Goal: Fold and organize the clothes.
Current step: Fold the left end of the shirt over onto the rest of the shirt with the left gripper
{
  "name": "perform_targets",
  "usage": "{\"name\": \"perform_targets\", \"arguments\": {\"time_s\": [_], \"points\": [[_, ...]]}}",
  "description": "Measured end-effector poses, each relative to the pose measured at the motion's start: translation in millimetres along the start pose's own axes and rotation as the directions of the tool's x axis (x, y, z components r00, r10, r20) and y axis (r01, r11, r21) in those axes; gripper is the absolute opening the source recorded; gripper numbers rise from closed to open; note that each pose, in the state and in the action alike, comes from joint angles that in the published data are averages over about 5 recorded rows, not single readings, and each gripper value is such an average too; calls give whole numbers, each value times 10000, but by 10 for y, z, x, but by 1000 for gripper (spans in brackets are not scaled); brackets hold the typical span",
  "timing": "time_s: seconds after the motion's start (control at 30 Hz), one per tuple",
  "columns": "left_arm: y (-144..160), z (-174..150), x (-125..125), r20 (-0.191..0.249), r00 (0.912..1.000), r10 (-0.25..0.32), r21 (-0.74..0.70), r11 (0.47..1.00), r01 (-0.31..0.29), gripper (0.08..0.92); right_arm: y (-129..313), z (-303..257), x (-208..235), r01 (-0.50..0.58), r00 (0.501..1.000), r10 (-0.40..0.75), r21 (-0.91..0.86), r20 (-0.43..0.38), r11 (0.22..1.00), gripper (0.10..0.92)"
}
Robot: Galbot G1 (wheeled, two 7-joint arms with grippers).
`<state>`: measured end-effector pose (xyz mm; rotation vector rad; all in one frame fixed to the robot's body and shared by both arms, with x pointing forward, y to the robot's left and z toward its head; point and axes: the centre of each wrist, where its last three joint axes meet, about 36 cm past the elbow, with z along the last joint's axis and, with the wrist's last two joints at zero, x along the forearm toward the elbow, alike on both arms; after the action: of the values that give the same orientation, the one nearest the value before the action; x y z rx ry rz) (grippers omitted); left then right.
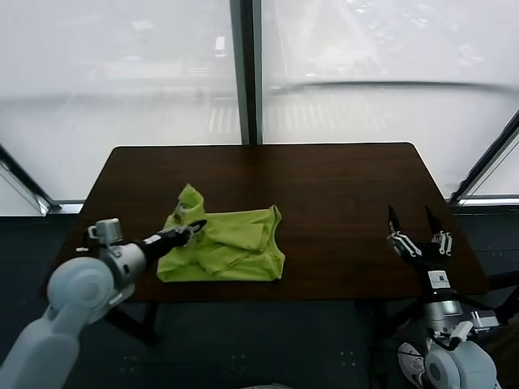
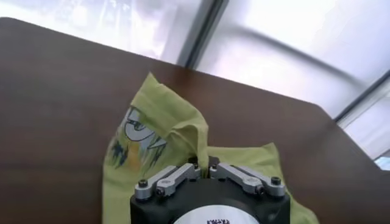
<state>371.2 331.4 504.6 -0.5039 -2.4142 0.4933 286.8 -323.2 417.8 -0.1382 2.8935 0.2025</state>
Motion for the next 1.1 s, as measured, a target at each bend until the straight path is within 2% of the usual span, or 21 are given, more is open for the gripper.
{"name": "perform_targets", "arguments": {"time_s": [0.17,0.3,0.4,0.8,1.1], "points": [[-254,72,-277,-100,9968,790,206,9967,-788,178,-37,-19,140,-374,9993,375,153,-24,9992,907],[-470,185,-402,-340,9893,1420,282,9896,-1410,178,-75,-28,210,-632,9980,633,251,-51,9977,907],[-571,255,-461,-483,9846,1678,279,9856,-1666,178,-90,-27,231,-741,9972,743,291,-51,9968,907],[-682,340,-647,-477,9800,1933,499,9803,-1909,178,-62,3,250,-785,9968,789,272,-115,9965,907],[-710,455,-794,-566,9825,1774,544,9832,-1744,178,-33,21,258,-814,9966,817,239,-135,9964,907]]}}
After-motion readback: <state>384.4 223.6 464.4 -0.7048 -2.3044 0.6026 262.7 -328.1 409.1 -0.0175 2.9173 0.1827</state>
